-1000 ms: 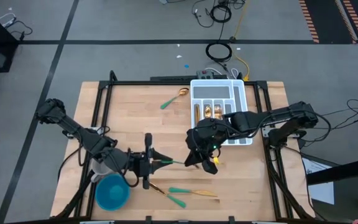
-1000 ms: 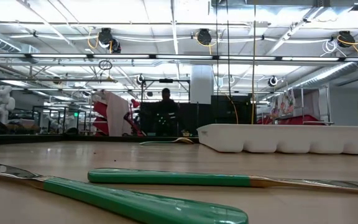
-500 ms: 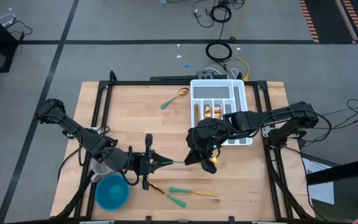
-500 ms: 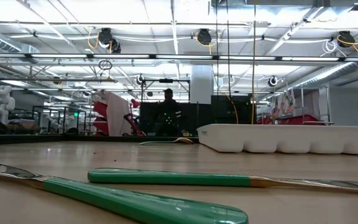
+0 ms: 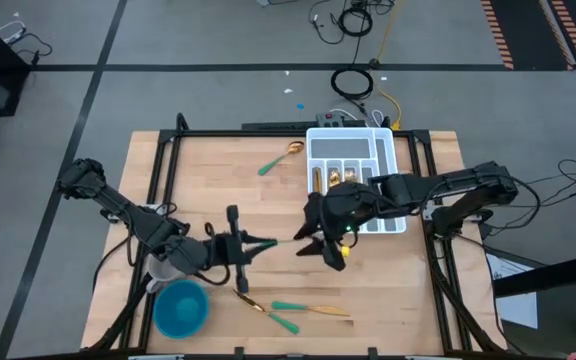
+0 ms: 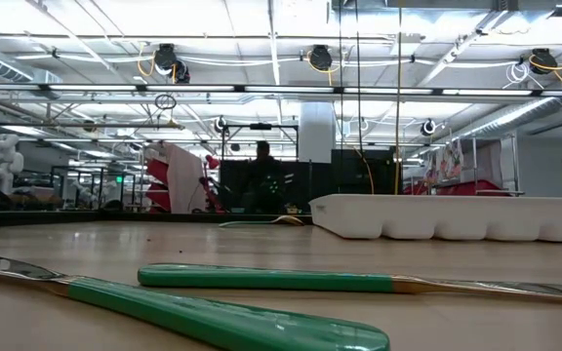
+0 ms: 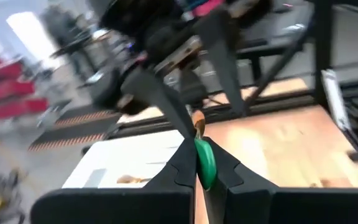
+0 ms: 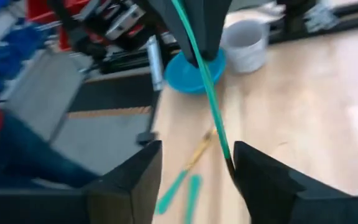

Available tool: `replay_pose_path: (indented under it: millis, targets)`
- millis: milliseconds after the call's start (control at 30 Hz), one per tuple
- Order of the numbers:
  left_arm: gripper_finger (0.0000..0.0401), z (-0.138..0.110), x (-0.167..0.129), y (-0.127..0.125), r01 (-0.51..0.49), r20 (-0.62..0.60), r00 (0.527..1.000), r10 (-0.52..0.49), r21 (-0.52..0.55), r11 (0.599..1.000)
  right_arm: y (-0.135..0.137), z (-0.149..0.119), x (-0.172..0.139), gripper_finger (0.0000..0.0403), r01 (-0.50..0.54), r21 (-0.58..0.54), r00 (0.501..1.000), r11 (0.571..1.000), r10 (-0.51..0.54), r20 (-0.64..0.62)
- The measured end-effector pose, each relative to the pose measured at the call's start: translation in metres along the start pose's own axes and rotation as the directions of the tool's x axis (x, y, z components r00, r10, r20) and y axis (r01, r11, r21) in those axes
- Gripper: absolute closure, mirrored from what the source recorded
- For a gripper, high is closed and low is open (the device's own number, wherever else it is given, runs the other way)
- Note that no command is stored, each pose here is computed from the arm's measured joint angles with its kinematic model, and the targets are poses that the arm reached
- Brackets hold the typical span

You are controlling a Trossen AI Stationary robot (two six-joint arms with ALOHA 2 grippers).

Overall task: Sort silverware
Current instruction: Put the bottom green spoon into the white cutlery tray

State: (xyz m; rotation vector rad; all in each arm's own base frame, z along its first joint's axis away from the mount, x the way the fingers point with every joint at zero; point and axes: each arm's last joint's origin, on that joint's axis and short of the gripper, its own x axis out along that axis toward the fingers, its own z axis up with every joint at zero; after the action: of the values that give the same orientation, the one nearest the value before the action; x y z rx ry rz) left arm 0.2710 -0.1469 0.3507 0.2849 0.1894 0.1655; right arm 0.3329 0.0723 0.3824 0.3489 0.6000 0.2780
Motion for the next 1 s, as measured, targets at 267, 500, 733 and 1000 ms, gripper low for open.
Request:
replay_pose_path:
  millis: [267,500,733,1000]
  targets:
    - [0.0393,0.000,-0.001,0.007,-0.223,-0.026,0.974,0.225,-0.269,0.937,0.017,0.006,-0.042,0.0201,0.197,-0.118,0.969,0.973,-0.175,0.174]
    - [0.0393,0.011,-0.003,0.013,-0.280,0.015,0.933,0.359,-0.595,0.753,0.027,0.001,-0.092,0.0200,0.393,-0.072,0.890,0.917,-0.360,0.280]
    - [0.0393,0.029,-0.005,0.019,-0.126,0.141,0.927,0.347,-0.756,0.642,0.025,-0.011,-0.119,0.0200,0.414,-0.002,0.872,0.910,-0.396,0.287]
    - [0.0393,-0.025,0.007,0.024,0.050,0.300,0.890,0.343,-0.813,0.580,0.012,-0.045,-0.126,0.0200,0.389,0.084,0.861,0.917,-0.395,0.319]
